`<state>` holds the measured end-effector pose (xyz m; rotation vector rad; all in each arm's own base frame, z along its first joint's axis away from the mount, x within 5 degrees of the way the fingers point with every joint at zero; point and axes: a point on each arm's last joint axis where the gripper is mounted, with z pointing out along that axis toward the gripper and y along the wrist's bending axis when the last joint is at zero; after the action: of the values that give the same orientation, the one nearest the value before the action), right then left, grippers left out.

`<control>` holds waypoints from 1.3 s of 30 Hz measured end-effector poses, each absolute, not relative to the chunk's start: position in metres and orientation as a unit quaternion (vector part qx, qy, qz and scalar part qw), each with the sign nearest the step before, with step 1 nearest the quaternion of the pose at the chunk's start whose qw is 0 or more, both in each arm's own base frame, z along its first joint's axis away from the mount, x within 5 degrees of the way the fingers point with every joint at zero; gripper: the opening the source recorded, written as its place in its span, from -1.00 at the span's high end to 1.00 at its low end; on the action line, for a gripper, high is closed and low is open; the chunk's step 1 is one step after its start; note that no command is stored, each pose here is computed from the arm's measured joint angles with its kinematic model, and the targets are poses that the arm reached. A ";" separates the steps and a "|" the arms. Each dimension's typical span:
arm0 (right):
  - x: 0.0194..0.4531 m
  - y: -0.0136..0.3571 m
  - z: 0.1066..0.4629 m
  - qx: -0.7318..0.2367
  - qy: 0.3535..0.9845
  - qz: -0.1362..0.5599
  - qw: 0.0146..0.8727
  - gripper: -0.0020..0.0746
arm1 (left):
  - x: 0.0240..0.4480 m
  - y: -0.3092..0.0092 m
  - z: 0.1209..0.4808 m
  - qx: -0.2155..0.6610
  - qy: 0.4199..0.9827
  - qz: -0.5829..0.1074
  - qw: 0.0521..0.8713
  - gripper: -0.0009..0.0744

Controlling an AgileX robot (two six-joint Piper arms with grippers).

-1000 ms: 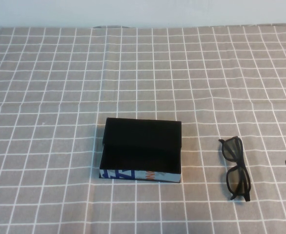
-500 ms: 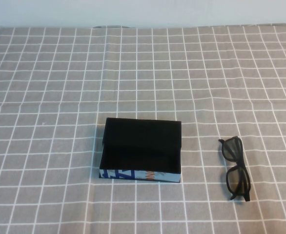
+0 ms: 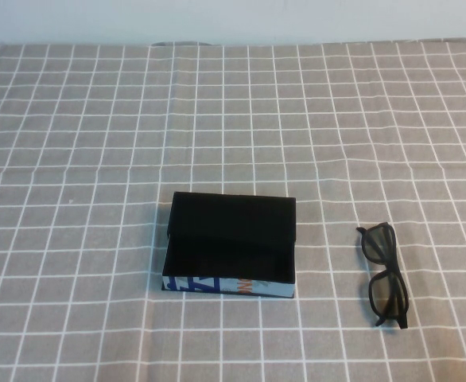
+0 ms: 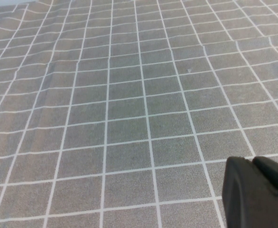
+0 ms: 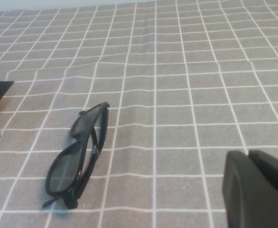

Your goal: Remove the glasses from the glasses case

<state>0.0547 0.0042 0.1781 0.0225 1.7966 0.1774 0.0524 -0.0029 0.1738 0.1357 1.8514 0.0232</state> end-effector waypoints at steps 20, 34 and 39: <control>0.053 0.013 0.176 -0.066 0.785 0.076 0.611 0.99 | 0.052 -0.003 0.174 0.059 0.798 0.010 0.599 0.99; 0.053 0.013 0.176 -0.065 0.785 0.077 0.611 0.99 | 0.052 -0.003 0.174 0.059 0.798 0.010 0.599 0.99; 0.053 0.013 0.176 -0.065 0.785 0.077 0.611 0.99 | 0.052 -0.003 0.174 0.059 0.798 0.010 0.599 0.99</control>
<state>0.0529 0.0126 0.1761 -0.1508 1.8131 0.1773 0.0524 -0.0029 0.1738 0.1357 1.8514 0.0232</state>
